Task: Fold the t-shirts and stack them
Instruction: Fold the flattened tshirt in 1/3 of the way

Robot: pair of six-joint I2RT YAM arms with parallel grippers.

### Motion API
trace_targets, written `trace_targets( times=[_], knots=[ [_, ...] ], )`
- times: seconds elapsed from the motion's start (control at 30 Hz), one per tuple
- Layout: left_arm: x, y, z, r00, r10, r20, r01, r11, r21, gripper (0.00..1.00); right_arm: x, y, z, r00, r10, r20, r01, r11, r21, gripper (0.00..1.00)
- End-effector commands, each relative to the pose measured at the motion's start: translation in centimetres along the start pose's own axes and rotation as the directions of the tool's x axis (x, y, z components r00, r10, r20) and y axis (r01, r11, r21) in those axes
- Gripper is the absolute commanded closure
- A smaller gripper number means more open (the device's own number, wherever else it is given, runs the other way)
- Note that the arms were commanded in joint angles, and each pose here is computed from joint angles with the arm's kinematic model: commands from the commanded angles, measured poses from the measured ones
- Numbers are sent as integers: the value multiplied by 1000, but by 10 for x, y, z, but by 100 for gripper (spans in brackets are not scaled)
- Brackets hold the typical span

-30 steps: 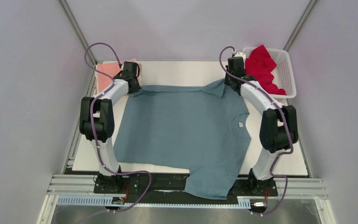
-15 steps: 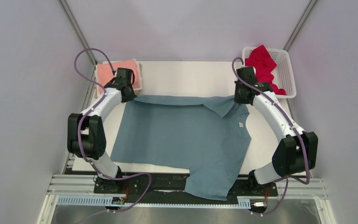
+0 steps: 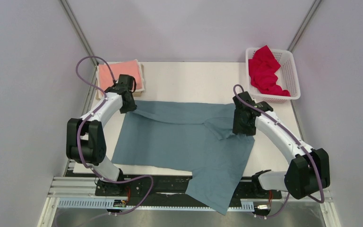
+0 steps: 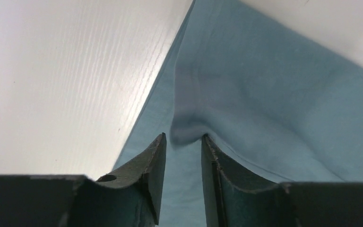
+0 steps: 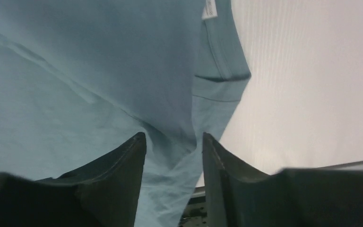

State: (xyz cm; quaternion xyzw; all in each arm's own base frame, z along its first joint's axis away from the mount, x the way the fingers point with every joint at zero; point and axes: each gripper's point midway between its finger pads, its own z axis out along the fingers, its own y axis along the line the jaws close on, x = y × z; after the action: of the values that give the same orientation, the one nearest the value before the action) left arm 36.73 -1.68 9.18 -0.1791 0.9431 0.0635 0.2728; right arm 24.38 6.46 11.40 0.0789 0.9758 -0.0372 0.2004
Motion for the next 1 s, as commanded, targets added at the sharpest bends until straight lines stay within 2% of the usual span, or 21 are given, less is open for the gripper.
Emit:
trace_targets(
  times=[0.0, 0.03, 0.07, 0.1, 0.13, 0.2, 0.3, 0.4, 0.43, 0.47, 0.57, 0.73, 0.83, 0.97],
  knots=[
    [-8, 11, -19, 998, -40, 45, 41, 999, -23, 45, 31, -6, -2, 997, 11, -74, -6, 998, 66, 39],
    [-9, 10, -21, 998, -46, 50, 47, 999, -19, 33, 26, -5, -6, 999, 5, -49, -1, 998, 65, 26],
    [-13, 10, -26, 997, -52, 61, 53, 999, -12, 26, 18, -5, -11, 1000, 4, -16, -3, 998, 65, 17],
    [-16, 8, -29, 996, -60, 68, 60, 998, -3, 9, 9, -3, -16, 1000, 8, 19, -9, 998, 57, 8],
    [-22, 7, -36, 994, -67, 86, 67, 998, 10, 5, -2, 1, -22, 998, 10, 60, -12, 999, 35, 2],
    [-29, 3, -45, 991, -78, 108, 74, 996, 46, 1, -22, 13, -33, 990, 9, 138, -4, 999, -34, 0],
    [-31, -13, -53, 990, -89, 108, 73, 987, 143, 0, -43, 46, -43, 977, 20, 213, 25, 978, -207, 1],
    [-25, -47, -57, 992, -82, 91, 49, 948, 313, 0, -21, 103, -38, 964, -143, 225, 233, 862, -451, 5],
    [-14, -52, -52, 995, -70, 69, 43, 939, 341, 0, -10, 117, -35, 953, -203, 223, 289, 828, -481, 7],
    [-10, -66, -54, 996, -63, 60, 34, 913, 406, 0, 2, 128, -26, 942, -263, 209, 333, 810, -482, 8],
    [15, -75, -42, 998, -63, 13, 51, 895, 443, 0, 26, 146, -1, 916, -364, 171, 401, 806, -435, 13],
    [41, -74, -33, 997, -76, -20, 77, 888, 454, 0, 37, 155, 39, 919, -387, 79, 385, 831, -401, 30],
    [48, -70, -28, 997, -80, -22, 81, 895, 438, 0, 35, 143, 61, 924, -380, 48, 377, 877, -297, 32],
    [60, -62, -17, 997, -73, -40, 83, 914, 398, 0, 34, 129, 74, 924, -380, 34, 379, 902, -206, 36]
  ],
)
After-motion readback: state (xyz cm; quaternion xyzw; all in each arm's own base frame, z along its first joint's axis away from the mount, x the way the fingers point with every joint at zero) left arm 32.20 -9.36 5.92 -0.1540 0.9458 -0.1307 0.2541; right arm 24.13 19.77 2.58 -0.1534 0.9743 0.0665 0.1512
